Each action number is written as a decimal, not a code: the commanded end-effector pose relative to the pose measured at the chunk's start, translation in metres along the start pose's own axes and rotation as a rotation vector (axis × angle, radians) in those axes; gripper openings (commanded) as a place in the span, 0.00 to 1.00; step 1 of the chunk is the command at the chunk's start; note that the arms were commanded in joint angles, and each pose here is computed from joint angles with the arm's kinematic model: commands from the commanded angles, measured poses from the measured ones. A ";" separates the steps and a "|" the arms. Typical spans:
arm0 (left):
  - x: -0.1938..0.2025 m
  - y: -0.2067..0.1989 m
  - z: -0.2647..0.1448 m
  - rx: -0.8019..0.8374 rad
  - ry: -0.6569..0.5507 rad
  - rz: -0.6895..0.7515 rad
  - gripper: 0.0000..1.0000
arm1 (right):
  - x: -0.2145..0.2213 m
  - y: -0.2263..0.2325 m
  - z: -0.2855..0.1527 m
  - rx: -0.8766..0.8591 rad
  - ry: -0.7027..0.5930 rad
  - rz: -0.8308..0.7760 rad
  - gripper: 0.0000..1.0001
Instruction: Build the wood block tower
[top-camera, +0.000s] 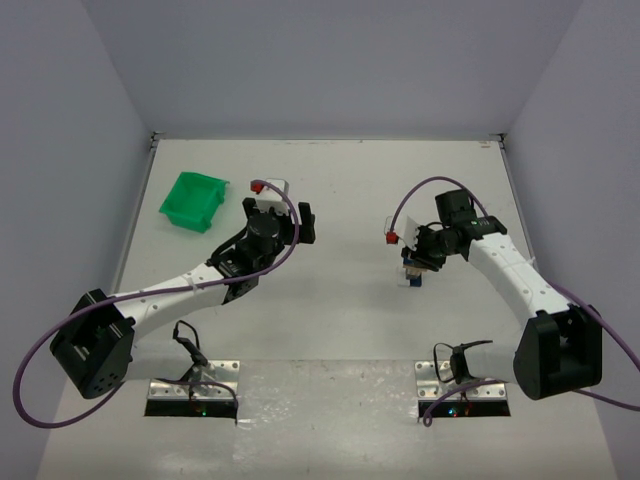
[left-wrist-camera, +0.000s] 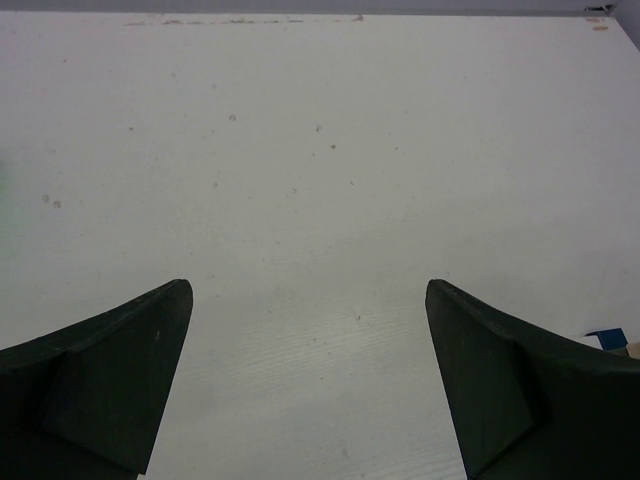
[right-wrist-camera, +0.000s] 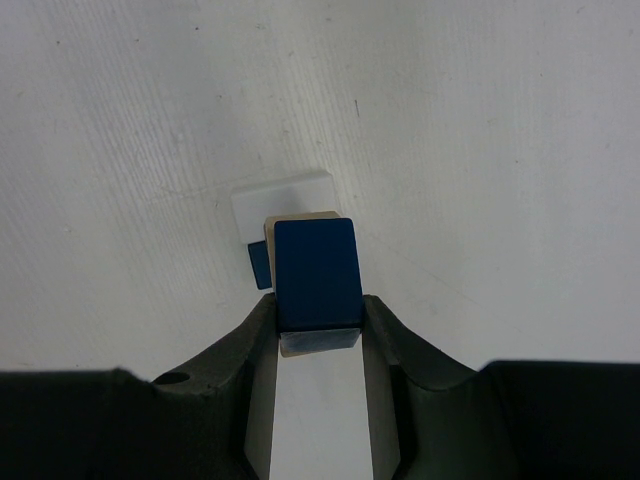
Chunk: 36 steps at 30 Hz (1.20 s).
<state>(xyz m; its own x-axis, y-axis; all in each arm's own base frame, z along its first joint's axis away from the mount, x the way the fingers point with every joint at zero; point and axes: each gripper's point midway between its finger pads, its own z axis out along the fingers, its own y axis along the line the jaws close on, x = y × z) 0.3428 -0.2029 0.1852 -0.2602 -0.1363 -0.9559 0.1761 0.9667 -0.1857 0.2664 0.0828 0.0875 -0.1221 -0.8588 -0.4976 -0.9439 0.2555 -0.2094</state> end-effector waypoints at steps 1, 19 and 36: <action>-0.024 -0.001 -0.002 0.008 -0.065 -0.025 1.00 | -0.002 -0.010 -0.002 0.033 -0.005 -0.026 0.16; -0.026 -0.003 -0.003 0.021 -0.069 -0.018 1.00 | -0.003 -0.007 -0.005 0.021 -0.010 -0.036 0.24; -0.030 -0.009 -0.007 0.061 -0.078 -0.018 1.00 | -0.007 -0.008 -0.008 0.022 -0.020 -0.033 0.56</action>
<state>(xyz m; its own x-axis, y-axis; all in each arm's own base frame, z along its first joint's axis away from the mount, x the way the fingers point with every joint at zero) 0.3398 -0.2063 0.1934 -0.2479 -0.1310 -0.9599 0.2131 0.9592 -0.1860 0.2661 0.0796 0.0867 -0.1081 -0.8708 -0.4796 -0.9462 0.2381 -0.2190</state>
